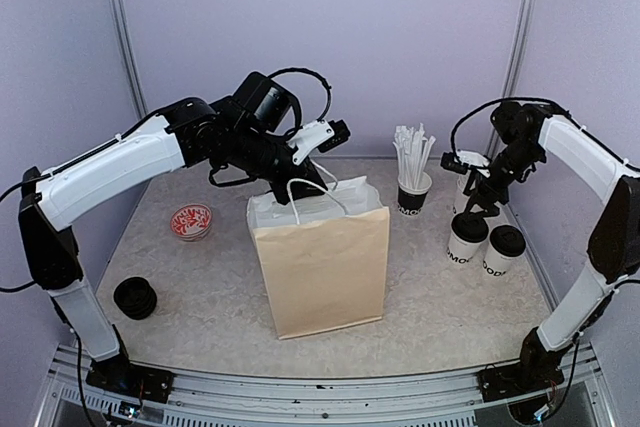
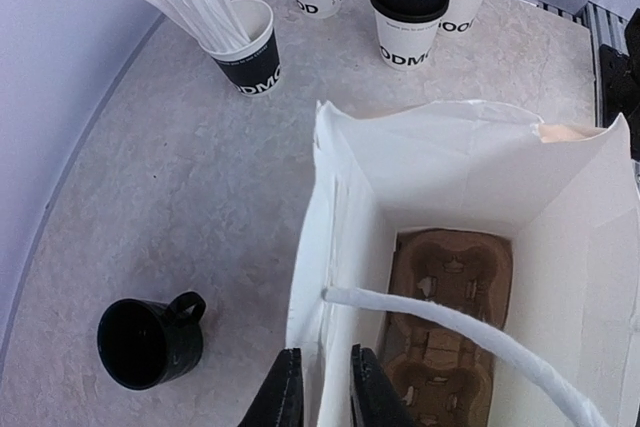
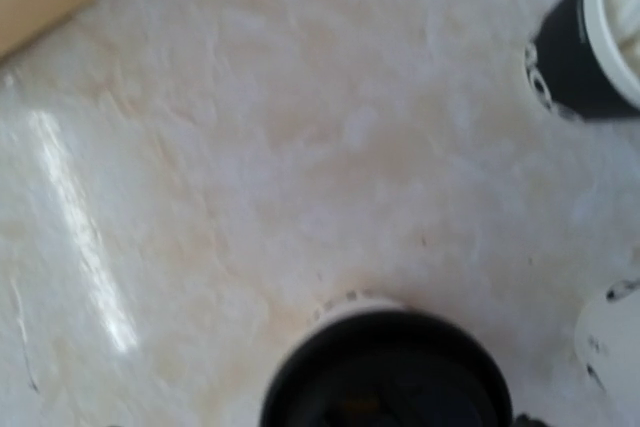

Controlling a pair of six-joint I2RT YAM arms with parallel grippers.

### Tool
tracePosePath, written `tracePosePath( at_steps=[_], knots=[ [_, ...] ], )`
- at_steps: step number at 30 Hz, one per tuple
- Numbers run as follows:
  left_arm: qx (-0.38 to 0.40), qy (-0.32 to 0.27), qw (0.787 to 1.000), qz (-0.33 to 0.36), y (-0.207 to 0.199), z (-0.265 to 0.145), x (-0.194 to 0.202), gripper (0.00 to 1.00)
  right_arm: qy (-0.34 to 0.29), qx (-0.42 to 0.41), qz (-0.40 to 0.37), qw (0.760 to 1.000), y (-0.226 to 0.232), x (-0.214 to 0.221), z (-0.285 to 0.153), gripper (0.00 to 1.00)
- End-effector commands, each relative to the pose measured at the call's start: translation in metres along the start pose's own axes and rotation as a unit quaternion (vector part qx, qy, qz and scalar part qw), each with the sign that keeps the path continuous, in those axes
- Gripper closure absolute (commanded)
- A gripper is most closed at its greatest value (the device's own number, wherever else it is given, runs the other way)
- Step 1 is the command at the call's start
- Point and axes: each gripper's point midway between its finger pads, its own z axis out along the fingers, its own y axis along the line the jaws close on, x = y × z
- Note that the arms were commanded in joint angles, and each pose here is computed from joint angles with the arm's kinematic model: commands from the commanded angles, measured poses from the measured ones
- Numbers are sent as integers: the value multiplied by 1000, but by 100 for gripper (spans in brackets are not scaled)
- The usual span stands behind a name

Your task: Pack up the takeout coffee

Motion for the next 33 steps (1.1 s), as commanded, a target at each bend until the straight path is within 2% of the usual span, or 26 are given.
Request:
tracePosePath(
  at_steps=[1,8,14,20,23,24,26,33],
  knots=[
    [-5,-38,999,4,6,-9,-25,79,28,-3,2,1000,-1,17,-2,19],
    [-36,-58,998,13,14,-30,-35,69,26,-8,6,1000,1,18,0,20],
    [-33,-43,998,17,13,-28,-29,57,23,-27,6,999,10,19,1,20],
    [-17,-27,999,28,-10,-35,-20,35,35,-31,3,999,16,27,4,19],
    [-14,-25,999,35,-22,-44,-14,27,56,-28,14,998,12,36,11,16],
    [-17,-30,999,35,-23,-47,-15,23,62,-25,19,998,10,38,12,15],
    [-19,-42,998,32,-26,-54,-15,2,74,-23,29,997,6,42,16,13],
    [-33,-72,997,12,-22,-67,-18,1,98,0,43,994,-12,50,25,13]
  ],
)
